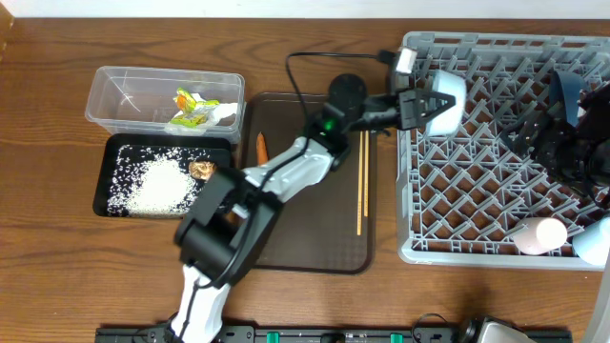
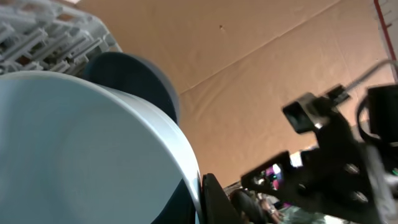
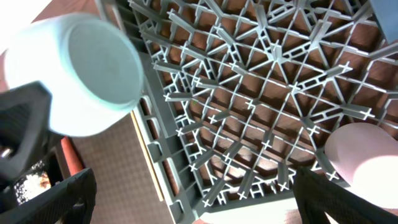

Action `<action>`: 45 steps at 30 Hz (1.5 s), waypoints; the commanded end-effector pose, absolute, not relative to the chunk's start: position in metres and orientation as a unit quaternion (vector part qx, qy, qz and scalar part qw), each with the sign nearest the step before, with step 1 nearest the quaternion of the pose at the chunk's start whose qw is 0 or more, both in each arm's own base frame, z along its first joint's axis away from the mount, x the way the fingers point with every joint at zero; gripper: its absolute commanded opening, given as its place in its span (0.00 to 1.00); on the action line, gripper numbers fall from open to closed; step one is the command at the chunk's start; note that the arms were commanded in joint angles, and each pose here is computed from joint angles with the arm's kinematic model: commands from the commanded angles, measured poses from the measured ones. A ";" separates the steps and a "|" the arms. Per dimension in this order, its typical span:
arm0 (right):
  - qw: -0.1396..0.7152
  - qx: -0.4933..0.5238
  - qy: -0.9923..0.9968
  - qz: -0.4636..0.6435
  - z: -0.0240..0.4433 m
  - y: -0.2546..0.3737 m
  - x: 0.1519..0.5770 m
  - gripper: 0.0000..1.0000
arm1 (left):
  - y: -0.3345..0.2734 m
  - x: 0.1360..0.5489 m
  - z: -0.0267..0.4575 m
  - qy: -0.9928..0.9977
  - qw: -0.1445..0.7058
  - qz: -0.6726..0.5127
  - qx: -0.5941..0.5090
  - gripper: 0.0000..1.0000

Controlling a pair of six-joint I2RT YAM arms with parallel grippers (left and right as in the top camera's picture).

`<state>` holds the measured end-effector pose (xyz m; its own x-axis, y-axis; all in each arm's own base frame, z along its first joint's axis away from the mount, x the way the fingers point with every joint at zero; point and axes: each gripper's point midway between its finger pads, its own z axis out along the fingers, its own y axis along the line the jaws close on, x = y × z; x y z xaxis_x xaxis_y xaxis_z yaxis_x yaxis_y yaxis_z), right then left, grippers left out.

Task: Sort waste into correct bins and load items into the dishwasher rack
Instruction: 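Carry the white bowl with the left gripper into the rack's left-middle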

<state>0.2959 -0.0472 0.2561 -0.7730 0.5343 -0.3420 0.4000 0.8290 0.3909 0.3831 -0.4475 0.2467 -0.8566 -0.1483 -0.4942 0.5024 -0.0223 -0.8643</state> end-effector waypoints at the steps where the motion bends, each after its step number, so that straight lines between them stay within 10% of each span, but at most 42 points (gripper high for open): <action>1: 0.225 0.250 0.931 0.143 0.257 -0.051 0.295 0.94 | -0.463 0.389 0.239 0.658 0.200 -0.716 0.116 0.06; 42: 0.222 0.246 0.933 0.142 0.256 -0.050 0.294 0.94 | -0.473 0.399 0.178 0.668 0.105 -0.735 0.041 0.07; 45: 0.219 0.239 0.935 0.140 0.255 -0.050 0.292 0.94 | -0.468 0.404 0.174 0.673 0.101 -0.731 0.033 0.30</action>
